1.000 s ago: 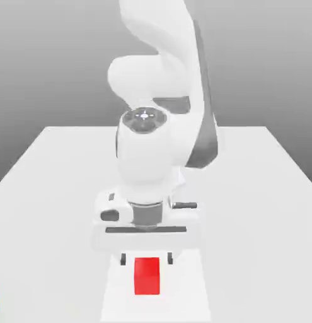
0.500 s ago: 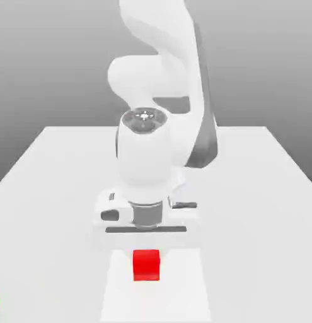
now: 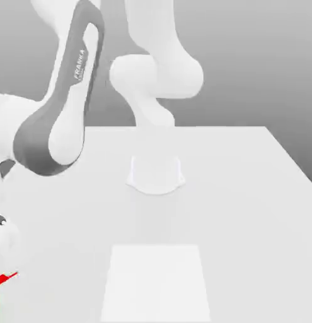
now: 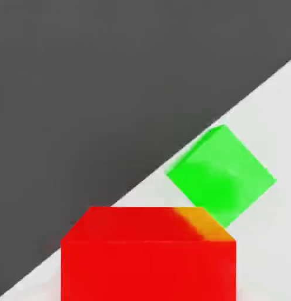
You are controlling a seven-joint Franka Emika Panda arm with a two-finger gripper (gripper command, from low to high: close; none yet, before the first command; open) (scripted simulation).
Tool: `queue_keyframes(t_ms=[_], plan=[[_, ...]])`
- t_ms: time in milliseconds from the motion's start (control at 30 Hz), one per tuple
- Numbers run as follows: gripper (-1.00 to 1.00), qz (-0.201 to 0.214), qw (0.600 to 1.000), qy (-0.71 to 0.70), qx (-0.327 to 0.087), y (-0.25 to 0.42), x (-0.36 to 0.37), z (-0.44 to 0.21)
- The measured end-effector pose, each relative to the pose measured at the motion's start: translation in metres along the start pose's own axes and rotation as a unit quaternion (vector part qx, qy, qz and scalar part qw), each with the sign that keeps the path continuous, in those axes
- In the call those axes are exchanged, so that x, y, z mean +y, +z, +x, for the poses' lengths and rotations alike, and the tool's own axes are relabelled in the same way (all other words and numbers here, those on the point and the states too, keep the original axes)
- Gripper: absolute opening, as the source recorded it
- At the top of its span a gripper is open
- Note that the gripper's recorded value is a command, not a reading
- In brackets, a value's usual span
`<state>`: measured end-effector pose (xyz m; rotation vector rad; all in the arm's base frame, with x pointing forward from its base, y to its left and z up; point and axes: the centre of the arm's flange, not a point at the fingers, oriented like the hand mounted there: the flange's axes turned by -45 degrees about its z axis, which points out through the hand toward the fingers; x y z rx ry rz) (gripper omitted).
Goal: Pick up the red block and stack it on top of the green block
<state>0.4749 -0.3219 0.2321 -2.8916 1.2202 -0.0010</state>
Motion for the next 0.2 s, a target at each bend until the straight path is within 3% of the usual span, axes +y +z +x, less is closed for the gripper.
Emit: queue_keyframes(t_ms=[67, 100, 200], plan=[[-1.00, 0.000, 1.000, 0.008, 0.000, 0.028, 0.005, 0.004], [1.00, -0.001, 1.000, 0.009, 0.000, 0.042, 0.006, 0.005], [1.00, -0.001, 1.000, 0.009, 0.000, 0.042, 0.006, 0.005]])
